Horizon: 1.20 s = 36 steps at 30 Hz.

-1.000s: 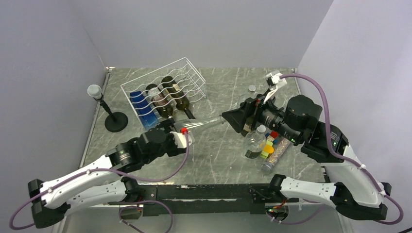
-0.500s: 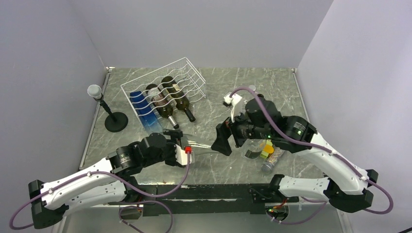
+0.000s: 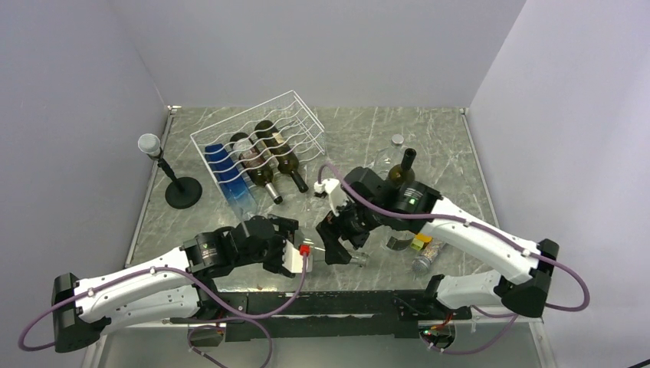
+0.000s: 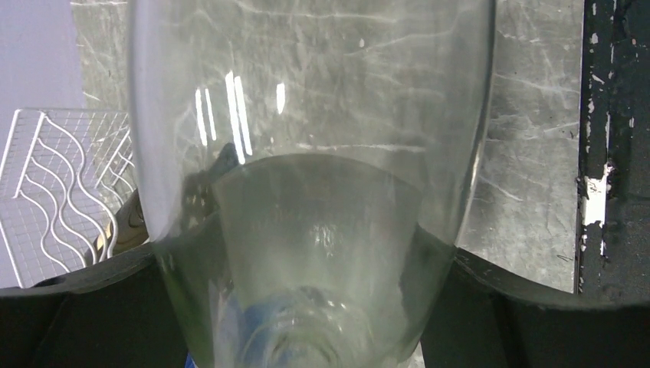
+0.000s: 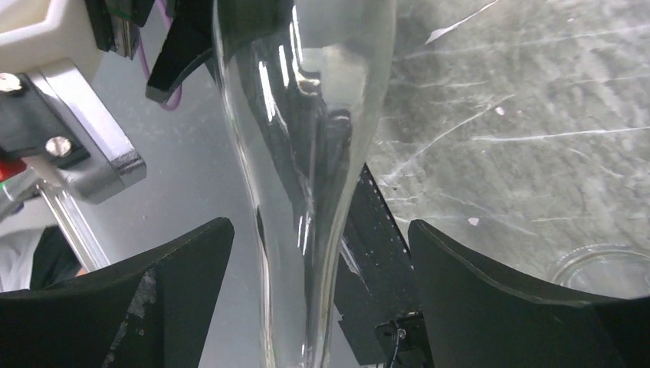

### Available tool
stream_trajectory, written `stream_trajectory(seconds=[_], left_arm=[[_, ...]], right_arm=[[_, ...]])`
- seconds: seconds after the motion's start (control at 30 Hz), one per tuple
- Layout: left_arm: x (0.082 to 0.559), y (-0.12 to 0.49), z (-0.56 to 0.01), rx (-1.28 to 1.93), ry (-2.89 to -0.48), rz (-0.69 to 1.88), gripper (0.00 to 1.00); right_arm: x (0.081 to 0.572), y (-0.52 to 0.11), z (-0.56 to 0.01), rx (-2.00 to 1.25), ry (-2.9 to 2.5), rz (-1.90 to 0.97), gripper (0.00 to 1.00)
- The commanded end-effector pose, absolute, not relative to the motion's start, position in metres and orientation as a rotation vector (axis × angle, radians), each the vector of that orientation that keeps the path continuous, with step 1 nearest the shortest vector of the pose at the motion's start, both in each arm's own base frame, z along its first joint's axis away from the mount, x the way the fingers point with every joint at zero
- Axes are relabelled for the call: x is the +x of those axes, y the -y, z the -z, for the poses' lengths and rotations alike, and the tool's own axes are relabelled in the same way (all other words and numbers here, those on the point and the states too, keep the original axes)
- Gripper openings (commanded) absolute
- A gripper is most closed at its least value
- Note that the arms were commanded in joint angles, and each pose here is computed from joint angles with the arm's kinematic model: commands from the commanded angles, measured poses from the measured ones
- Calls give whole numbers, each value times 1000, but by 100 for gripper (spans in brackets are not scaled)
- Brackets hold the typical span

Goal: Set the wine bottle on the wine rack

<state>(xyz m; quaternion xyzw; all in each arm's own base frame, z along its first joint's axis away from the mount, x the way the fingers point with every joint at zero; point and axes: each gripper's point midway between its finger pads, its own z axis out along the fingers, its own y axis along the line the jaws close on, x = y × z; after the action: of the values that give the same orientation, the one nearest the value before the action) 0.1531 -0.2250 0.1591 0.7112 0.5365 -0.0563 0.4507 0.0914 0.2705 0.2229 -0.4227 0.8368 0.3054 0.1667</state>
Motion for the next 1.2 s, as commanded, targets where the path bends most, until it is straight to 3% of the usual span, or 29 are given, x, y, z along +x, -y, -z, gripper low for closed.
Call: stream_trajectory(seconds=[0.0, 0.43, 0.8, 0.87, 0.93, 1.0, 1.07, 1.17], left_arm=[[161, 253, -212, 1595, -1178, 192, 1], [166, 253, -206, 1562, -1271, 194, 1], [168, 252, -210, 1528, -1283, 195, 1], [169, 250, -210, 1523, -1289, 190, 1], [169, 249, -210, 1519, -1294, 188, 1], [169, 249, -212, 1512, -1292, 188, 1], [169, 249, -212, 1510, -1291, 193, 1], [171, 247, -213, 1499, -1297, 184, 1]], right_arm=[[75, -278, -216, -1337, -2358, -907, 88], [51, -284, -187, -1416, -2481, -878, 75], [50, -279, -175, -1410, -2522, -817, 49], [50, -278, -172, -1408, -2536, -800, 50], [50, -277, -169, -1404, -2550, -785, 65], [50, -276, -167, -1407, -2552, -779, 71], [49, -275, -165, -1416, -2556, -774, 71], [49, -272, -161, -1426, -2571, -740, 59]])
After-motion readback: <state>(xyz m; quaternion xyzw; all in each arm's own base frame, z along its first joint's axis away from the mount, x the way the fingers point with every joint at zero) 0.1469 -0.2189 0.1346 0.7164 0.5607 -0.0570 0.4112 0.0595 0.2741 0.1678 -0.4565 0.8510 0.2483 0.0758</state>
